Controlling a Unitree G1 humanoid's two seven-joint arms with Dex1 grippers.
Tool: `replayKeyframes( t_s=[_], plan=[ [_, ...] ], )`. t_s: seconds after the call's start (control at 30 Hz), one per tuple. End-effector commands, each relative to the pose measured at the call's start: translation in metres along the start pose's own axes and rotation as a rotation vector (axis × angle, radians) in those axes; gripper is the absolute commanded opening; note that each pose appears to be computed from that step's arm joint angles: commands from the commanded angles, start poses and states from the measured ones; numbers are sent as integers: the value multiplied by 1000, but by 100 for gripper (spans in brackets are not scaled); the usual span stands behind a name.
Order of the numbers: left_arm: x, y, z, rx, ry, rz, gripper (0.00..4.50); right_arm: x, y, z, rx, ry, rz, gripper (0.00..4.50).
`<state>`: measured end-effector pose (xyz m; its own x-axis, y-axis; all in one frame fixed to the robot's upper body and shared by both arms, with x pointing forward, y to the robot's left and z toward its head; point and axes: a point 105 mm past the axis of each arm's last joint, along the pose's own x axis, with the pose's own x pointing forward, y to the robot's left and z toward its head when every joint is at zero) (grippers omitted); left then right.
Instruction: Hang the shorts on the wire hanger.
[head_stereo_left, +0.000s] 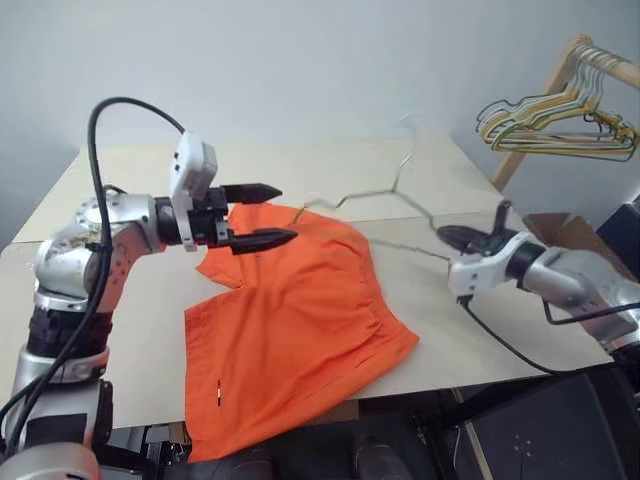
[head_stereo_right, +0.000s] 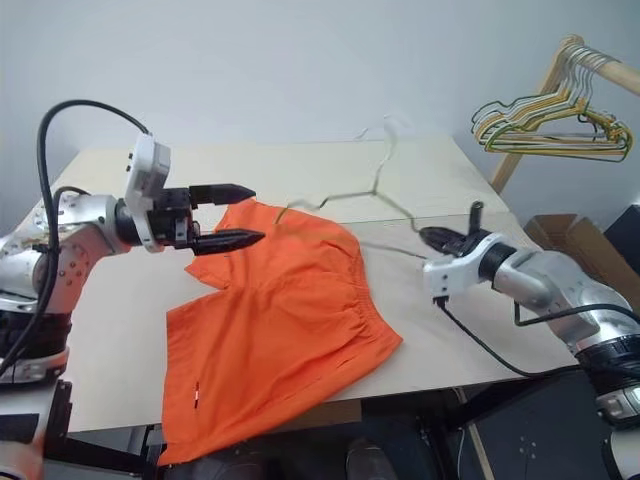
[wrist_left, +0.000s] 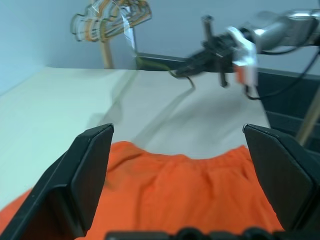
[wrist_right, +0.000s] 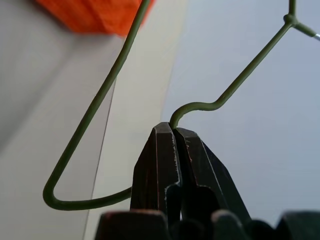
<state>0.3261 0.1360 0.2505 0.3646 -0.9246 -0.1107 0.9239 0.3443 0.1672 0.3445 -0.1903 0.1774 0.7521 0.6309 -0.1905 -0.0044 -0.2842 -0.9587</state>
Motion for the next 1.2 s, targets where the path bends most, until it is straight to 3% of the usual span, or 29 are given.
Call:
replayKeyframes(
  t_s=[0.03,0.2,0.47,0.57,0.93,1.03,1.2],
  plan=[
    [5,-2,1,26,52,-43,450,-1,-32,-2,-119,-27,-104,3],
    [17,-10,-36,16,257,-119,450,4,-45,4,-194,-77,-124,3],
    [41,-5,-57,5,369,-122,450,11,-60,14,-258,-115,-156,3],
    [41,-8,-62,15,386,-142,390,10,-61,14,-264,-113,-158,0],
    [34,-10,-66,4,397,-137,20,8,-65,11,-286,-90,-162,0],
    [33,-8,-65,-14,391,-114,1,7,-63,13,-275,-99,-157,0],
    [27,-1,-64,-28,393,-72,0,-3,-56,28,-177,-198,-117,151]
  ],
)
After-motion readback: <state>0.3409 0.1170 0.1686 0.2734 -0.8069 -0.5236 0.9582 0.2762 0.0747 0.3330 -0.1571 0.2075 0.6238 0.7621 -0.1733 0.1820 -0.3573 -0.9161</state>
